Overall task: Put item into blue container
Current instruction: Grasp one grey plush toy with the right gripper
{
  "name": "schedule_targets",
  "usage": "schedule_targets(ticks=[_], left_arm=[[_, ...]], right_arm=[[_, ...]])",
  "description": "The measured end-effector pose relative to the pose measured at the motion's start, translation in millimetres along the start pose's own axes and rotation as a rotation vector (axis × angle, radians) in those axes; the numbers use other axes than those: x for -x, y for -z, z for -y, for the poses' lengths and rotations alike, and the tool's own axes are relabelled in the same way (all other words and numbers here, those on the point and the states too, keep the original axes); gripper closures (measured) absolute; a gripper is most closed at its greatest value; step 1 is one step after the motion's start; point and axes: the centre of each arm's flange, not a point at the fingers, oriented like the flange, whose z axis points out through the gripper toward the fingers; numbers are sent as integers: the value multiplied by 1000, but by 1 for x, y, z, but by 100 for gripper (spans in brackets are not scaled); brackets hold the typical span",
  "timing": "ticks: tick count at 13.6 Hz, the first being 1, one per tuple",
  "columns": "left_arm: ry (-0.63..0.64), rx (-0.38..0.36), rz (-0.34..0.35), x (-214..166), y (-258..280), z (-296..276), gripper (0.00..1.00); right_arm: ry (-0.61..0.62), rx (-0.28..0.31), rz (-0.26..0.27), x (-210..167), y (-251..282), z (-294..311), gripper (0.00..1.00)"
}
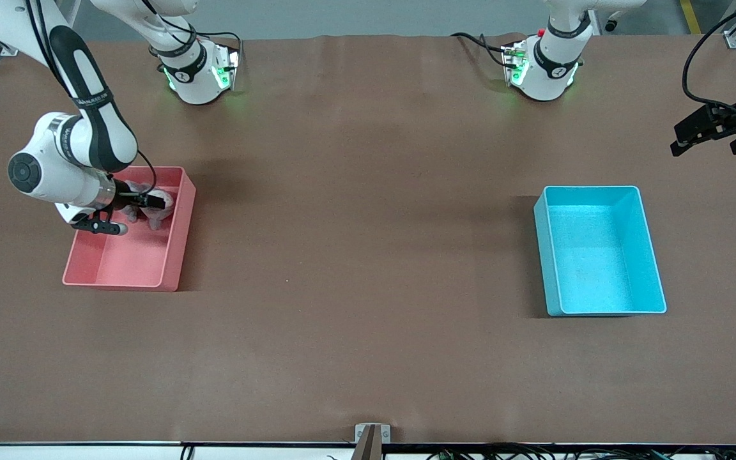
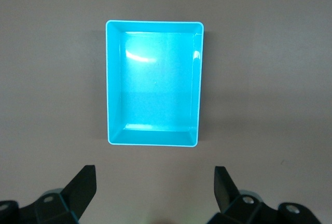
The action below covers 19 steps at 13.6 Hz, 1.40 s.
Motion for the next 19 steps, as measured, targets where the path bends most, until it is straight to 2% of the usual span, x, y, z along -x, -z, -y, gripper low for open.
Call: schedule_targets(ticks=[4,13,19], left_arm=[[0,0,0,0,0,0,0],[0,0,0,0,0,0,0],[0,0,0,0,0,0,0]], right_arm=[[7,3,19,1,-11,4,0],[-2,5,9,-4,-28,2,0],[-4,4,19,-4,-32,2,5]])
